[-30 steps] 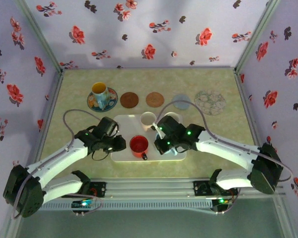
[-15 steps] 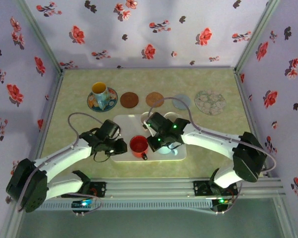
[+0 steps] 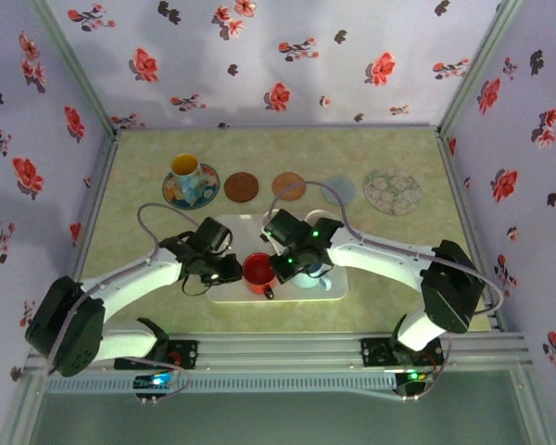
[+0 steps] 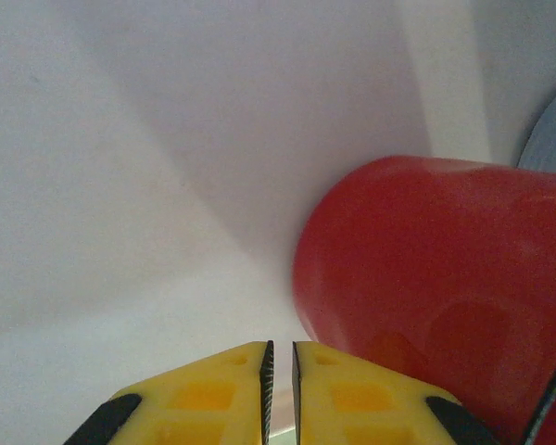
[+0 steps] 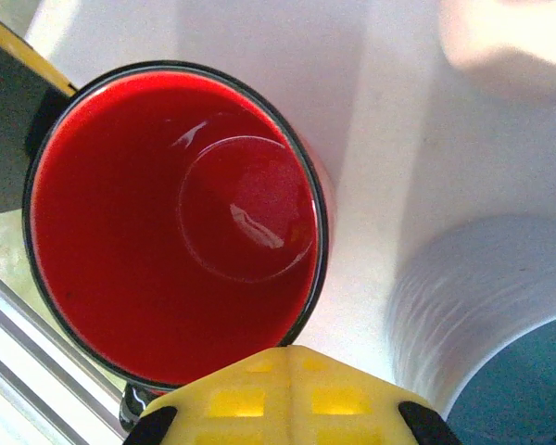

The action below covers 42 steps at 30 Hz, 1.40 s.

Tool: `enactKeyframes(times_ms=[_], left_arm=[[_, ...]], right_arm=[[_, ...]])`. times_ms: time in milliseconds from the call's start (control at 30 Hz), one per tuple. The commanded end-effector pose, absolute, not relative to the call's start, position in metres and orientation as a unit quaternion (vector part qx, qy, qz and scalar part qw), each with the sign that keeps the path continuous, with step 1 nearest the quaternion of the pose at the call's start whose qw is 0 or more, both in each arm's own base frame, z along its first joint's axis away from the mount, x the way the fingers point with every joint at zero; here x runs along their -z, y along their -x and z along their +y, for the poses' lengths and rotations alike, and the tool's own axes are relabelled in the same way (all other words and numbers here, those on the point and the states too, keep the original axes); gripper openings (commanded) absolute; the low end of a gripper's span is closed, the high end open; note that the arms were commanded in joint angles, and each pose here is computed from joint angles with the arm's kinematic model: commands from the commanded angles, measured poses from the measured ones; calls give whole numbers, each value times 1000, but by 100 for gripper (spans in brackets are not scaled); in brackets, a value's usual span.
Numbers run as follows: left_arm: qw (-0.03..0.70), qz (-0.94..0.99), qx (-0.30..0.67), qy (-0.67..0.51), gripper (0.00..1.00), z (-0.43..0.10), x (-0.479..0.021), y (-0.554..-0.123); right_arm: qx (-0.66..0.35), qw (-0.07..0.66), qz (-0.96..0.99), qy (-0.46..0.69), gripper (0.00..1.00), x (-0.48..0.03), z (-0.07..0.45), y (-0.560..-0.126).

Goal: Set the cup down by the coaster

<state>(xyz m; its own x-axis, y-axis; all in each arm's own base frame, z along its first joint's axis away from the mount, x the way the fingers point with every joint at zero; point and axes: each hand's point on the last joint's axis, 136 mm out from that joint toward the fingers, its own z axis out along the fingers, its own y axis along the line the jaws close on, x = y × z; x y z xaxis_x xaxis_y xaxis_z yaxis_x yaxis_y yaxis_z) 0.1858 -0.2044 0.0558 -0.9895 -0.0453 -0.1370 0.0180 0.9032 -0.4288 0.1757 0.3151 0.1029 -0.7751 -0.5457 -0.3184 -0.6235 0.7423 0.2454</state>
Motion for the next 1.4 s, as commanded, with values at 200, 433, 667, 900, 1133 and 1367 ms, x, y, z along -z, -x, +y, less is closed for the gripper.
enactKeyframes(times_ms=[200, 433, 667, 900, 1133, 1367], left_arm=[[76, 974, 213, -30, 16, -217, -66, -199], [92, 976, 195, -36, 16, -212, -75, -210], [113, 974, 192, -28, 16, -206, -88, -220], [110, 977, 180, -24, 16, -195, -89, -215], [100, 976, 195, -18, 16, -193, -85, -203], [91, 972, 214, -11, 16, -198, -79, -193]], right_arm=[[-205, 92, 919, 323, 0, -106, 322, -159], [-242, 90, 908, 329, 0, -114, 331, -152], [-252, 102, 906, 325, 2, -121, 330, -153], [-227, 142, 913, 307, 1, -135, 315, -164], [-170, 145, 934, 279, 0, -126, 298, -175], [-138, 142, 947, 254, 0, -115, 299, -186]])
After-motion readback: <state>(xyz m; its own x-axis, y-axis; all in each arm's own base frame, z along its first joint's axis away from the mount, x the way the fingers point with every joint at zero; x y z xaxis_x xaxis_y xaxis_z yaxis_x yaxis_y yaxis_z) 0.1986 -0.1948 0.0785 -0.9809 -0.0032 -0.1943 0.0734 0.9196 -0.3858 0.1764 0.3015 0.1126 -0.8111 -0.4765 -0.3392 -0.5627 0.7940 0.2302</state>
